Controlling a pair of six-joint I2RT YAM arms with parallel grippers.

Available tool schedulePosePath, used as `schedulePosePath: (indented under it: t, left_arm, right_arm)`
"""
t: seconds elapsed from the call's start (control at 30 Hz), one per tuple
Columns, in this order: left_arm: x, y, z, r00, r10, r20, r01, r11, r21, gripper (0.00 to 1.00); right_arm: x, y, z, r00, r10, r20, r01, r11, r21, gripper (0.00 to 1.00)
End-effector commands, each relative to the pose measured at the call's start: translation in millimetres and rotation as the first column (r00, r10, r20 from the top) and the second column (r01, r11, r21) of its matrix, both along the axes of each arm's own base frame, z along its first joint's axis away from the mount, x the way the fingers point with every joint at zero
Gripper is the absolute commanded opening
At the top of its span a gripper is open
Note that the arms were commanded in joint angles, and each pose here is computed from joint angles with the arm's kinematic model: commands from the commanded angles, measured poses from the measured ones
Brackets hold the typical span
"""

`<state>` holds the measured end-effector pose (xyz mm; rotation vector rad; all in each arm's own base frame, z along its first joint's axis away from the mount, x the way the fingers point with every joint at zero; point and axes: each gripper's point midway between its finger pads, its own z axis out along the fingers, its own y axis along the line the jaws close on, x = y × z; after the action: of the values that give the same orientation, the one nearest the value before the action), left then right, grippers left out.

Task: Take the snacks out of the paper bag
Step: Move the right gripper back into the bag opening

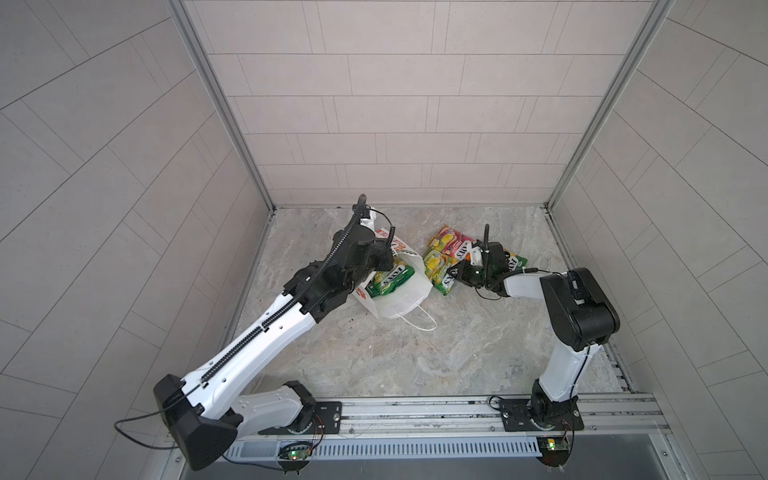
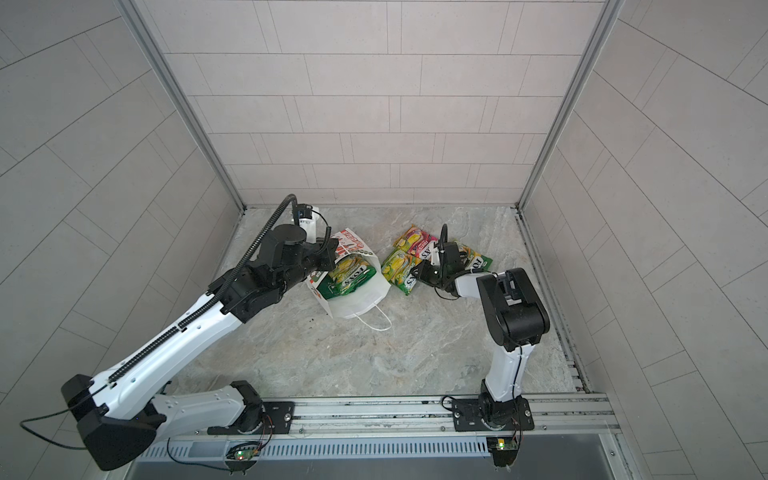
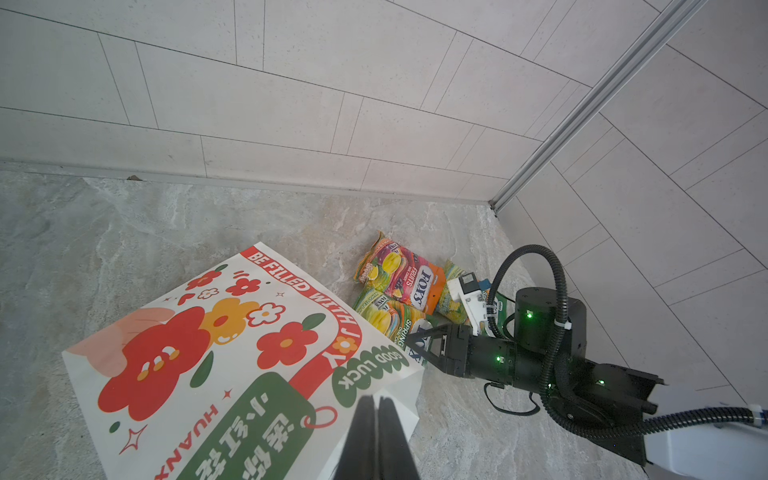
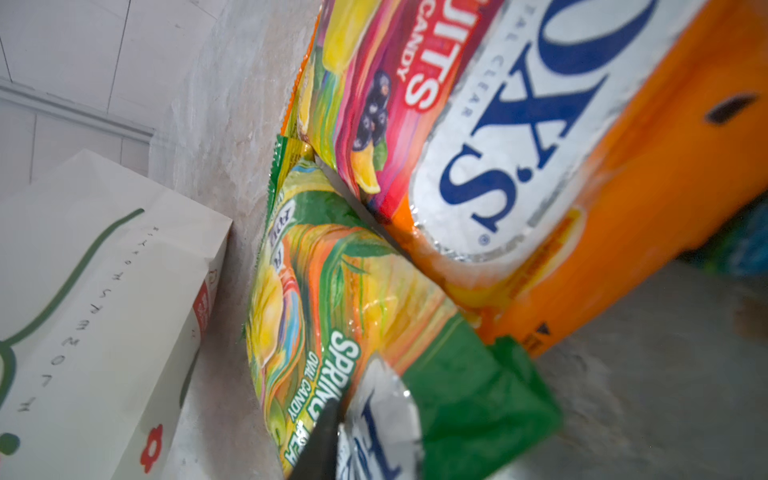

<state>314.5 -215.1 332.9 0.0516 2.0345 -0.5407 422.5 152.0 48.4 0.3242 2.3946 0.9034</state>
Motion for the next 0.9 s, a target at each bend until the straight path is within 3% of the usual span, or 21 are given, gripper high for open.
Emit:
schedulePosePath:
  t: [0.0, 0.27, 0.43, 0.73, 0.87]
  left_arm:
    - [-0.8, -5.1, 4.7, 1.000, -0.023, 0.018, 0.023, 1.000, -0.010, 0.00]
    - [-1.5, -18.8, 8.9, 0.997, -0.073, 0.031, 0.075, 0.994, -0.074, 0.00]
    - [1.0, -22.3, 9.2, 0.997, -0.073, 0.033, 0.076, 0.993, -0.094, 0.00]
    - [9.0, -34.2, 11.9, 0.996, -0.083, 0.044, 0.089, 0.985, -0.145, 0.00]
    - [11.3, -43.3, 14.9, 0.993, -0.108, 0.050, 0.115, 0.978, -0.173, 0.00]
  right_arm:
    - [-6.3, -14.7, 14.2, 0.999, -0.042, 0.028, 0.043, 0.998, -0.041, 0.47]
    - [-34.9, -29.8, 60.4, 0.992, -0.032, 0.121, 0.047, 0.992, -0.118, 0.54]
    - [-60.0, -0.1, 99.3, 0.976, 0.103, 0.194, -0.102, 0.995, -0.015, 0.54]
    - [-113.5, 68.4, 160.8, 0.875, 0.306, 0.374, -0.325, 0.946, -0.013, 0.54]
    - [-127.2, 91.1, 168.3, 0.841, 0.370, 0.393, -0.392, 0.920, -0.027, 0.55]
